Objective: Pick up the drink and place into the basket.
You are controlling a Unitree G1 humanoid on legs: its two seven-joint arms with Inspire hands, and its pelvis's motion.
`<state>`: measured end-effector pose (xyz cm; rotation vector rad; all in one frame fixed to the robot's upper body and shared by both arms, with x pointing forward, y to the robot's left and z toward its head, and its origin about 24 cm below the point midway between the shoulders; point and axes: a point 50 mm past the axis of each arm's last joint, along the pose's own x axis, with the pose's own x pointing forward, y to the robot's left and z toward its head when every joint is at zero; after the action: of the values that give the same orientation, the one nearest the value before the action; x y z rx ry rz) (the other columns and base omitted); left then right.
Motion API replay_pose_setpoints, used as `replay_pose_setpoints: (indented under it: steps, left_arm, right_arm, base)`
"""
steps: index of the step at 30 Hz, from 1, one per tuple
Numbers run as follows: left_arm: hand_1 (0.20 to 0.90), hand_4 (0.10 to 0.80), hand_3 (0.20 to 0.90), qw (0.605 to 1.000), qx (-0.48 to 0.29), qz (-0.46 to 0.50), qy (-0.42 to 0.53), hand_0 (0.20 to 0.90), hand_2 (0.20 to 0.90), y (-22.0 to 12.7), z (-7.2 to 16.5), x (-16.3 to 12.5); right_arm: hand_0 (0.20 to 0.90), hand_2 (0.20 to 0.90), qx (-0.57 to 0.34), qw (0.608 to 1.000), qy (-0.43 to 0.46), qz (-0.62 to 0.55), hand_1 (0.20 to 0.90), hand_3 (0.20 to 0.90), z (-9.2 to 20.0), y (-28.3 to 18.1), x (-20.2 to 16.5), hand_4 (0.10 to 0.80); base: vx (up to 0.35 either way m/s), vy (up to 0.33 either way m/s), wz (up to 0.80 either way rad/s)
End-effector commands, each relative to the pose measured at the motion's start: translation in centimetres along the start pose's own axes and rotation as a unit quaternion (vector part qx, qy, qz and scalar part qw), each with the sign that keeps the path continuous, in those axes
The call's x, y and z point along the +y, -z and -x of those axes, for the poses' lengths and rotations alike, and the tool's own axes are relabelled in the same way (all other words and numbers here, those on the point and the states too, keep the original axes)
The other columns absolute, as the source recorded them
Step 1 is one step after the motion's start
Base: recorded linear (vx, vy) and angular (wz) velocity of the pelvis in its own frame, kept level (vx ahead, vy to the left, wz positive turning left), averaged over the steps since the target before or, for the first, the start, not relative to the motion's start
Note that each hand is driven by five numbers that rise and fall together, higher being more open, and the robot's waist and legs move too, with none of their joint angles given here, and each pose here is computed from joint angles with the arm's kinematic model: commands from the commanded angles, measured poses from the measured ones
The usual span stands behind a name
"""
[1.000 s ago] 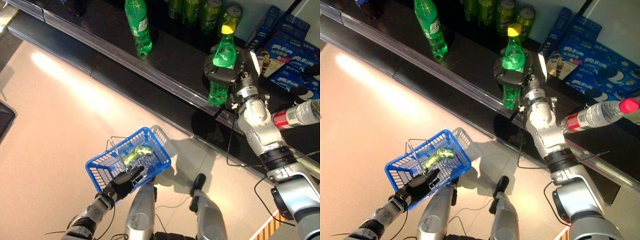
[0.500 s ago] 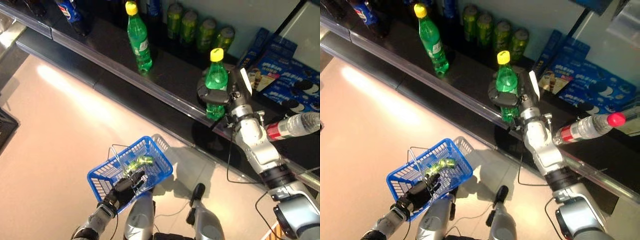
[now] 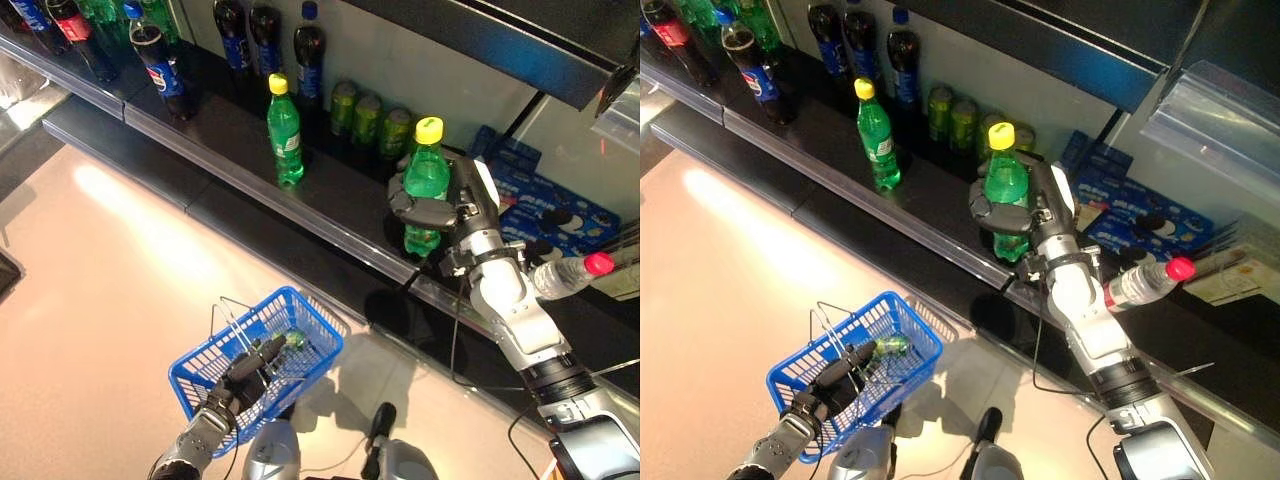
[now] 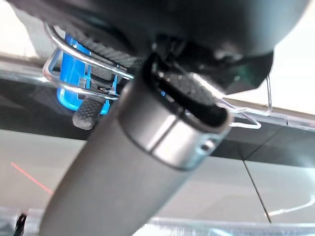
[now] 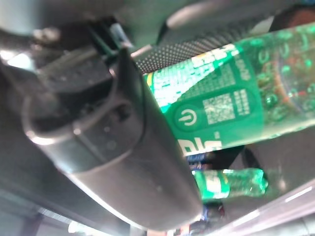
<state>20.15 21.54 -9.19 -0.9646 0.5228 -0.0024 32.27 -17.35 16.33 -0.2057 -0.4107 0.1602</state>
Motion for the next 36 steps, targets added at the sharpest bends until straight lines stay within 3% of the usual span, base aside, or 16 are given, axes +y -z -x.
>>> replay_pose_setpoints:
  steps: [1, 13, 19, 36]
  left_arm:
    - [0.3, 0.1, 0.2, 0.978, -0.08, -0.018, 0.192, 0.3, 0.3, -2.0, -1.0, -4.9]
    - [0.3, 0.1, 0.2, 0.945, -0.113, -0.045, 0.302, 0.3, 0.3, -4.2, -1.2, -10.9]
    - [0.3, 0.1, 0.2, 0.915, -0.115, -0.074, 0.38, 0.3, 0.3, -4.9, -0.5, -15.5]
    - [0.3, 0.1, 0.2, 0.849, -0.102, -0.139, 0.499, 0.3, 0.3, -5.4, 1.9, -21.6]
  right_arm:
    - [0.3, 0.3, -0.132, 0.99, -0.024, -0.029, 0.3, 0.2, 0.2, -3.6, 1.1, 0.1]
    - [0.3, 0.3, -0.142, 0.987, -0.06, -0.046, 0.3, 0.2, 0.1, -4.1, 3.2, 0.1]
    - [0.3, 0.3, -0.129, 0.987, -0.062, -0.072, 0.3, 0.2, 0.1, -3.8, 4.1, 0.1]
    - [0.3, 0.3, -0.11, 0.98, -0.13, -0.106, 0.3, 0.2, 0.9, -3.1, 7.6, 0.1]
  base:
    - [-0.031, -0.063, 0.05]
    - [-0.02, -0.034, 0.06]
    - [-0.017, -0.032, 0.08]
    - [-0.008, 0.006, 0.08]
